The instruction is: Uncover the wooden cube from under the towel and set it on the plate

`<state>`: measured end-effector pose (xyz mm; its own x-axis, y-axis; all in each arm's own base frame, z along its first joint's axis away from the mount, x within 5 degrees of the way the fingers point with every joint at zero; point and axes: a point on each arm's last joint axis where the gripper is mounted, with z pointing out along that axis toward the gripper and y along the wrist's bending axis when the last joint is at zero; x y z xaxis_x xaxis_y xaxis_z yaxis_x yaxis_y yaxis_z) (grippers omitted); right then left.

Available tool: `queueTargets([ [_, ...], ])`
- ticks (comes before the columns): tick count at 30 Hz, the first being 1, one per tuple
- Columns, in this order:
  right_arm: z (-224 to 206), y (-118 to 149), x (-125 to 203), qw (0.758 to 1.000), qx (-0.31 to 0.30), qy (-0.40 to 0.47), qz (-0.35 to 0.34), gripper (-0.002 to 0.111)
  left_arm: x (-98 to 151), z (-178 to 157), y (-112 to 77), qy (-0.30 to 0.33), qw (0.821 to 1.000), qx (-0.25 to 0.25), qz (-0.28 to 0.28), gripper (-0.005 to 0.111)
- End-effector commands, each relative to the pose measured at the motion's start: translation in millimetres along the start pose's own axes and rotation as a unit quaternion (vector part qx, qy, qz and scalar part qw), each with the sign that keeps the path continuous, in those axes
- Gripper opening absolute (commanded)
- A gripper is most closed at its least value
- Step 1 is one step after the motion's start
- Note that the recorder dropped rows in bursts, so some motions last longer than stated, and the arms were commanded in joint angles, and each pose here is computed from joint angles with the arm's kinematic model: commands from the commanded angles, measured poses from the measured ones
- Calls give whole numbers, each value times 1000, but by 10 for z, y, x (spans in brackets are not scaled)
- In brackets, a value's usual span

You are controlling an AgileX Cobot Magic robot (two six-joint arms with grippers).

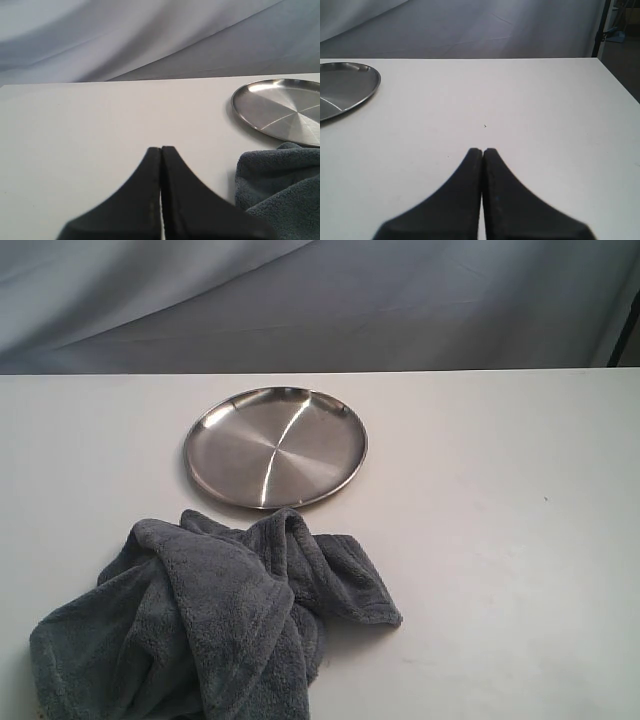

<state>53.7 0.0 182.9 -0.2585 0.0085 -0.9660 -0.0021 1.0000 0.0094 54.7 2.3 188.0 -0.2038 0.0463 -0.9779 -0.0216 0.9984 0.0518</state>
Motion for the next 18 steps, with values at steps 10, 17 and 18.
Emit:
queueTargets([
  [10, -1, -15, -9, 999, 8, -11, -41, 0, 3, 1, -1, -5, 1000, 1, 6, 0],
  [17, -9, 27, -114, 997, -18, -69, 36, 0, 3, 1, -1, -5, 1000, 1, 6, 0],
  [18, -14, 25, -143, 996, -18, -85, 38, 0, 3, 1, -1, -5, 1000, 1, 6, 0],
])
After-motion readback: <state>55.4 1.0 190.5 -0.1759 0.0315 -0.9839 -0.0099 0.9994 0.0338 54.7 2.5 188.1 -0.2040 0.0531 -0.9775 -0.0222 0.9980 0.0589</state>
